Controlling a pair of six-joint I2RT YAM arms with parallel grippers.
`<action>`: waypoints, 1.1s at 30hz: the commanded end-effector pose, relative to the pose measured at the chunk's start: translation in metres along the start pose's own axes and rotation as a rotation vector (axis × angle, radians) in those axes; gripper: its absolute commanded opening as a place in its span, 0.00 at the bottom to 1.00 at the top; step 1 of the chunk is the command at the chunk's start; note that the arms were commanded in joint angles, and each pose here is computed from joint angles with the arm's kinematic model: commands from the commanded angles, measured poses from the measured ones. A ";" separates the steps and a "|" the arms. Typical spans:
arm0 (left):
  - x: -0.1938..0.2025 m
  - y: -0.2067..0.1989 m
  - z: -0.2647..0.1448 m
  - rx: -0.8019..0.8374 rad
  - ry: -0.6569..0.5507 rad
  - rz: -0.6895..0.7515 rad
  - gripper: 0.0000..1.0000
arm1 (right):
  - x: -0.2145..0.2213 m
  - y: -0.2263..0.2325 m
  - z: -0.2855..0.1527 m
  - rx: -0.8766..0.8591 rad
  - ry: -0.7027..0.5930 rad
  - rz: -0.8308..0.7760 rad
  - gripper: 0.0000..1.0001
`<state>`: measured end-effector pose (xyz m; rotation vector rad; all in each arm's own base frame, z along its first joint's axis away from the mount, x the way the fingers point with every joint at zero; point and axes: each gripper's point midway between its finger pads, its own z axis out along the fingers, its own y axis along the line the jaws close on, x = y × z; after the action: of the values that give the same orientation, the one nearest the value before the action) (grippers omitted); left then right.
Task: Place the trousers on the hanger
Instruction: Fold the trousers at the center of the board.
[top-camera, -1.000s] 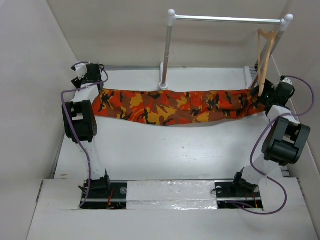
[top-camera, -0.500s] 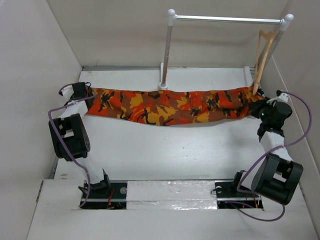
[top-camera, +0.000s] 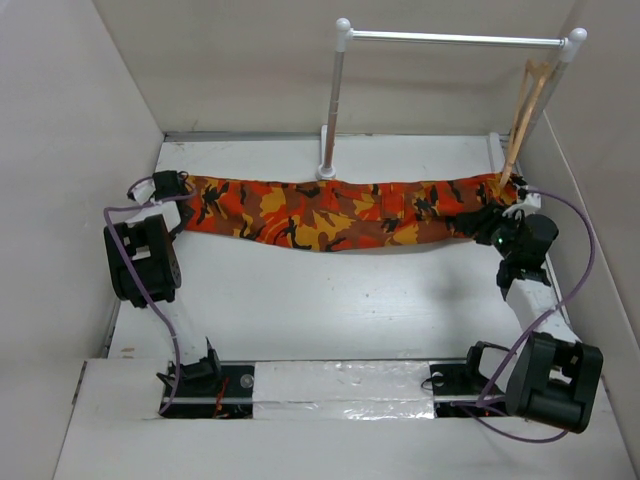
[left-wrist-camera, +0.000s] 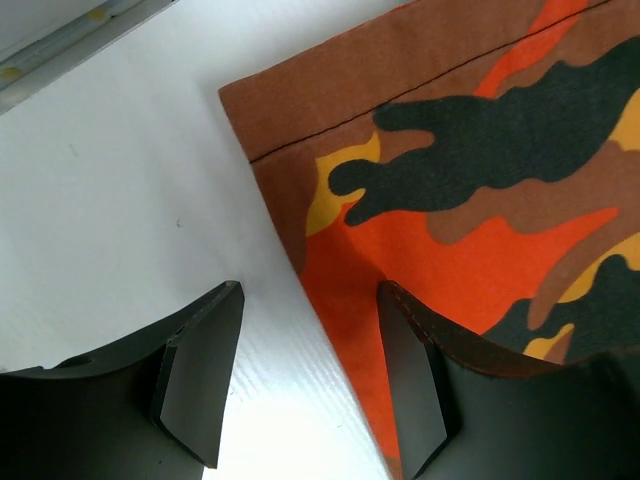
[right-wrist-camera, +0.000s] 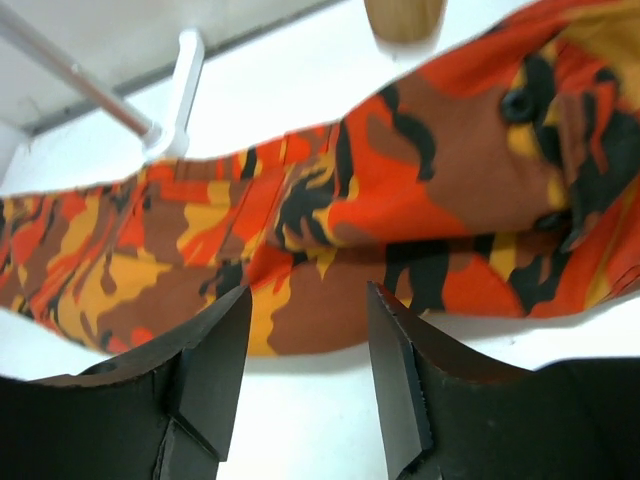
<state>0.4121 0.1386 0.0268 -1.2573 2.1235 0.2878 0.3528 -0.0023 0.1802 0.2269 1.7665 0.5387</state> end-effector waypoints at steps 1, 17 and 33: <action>0.004 -0.008 -0.007 0.064 0.017 -0.061 0.53 | 0.011 0.012 0.004 -0.070 0.010 -0.036 0.58; 0.000 -0.037 -0.006 0.170 0.039 -0.087 0.14 | 0.092 -0.018 0.022 0.020 0.177 0.046 0.67; -0.066 -0.014 -0.041 0.070 -0.200 -0.011 0.00 | 0.094 -0.048 0.066 0.099 0.102 0.245 0.38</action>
<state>0.4238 0.1364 0.0553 -1.1917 2.0612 0.2364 0.3691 0.0230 0.0350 0.4797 2.0154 0.6779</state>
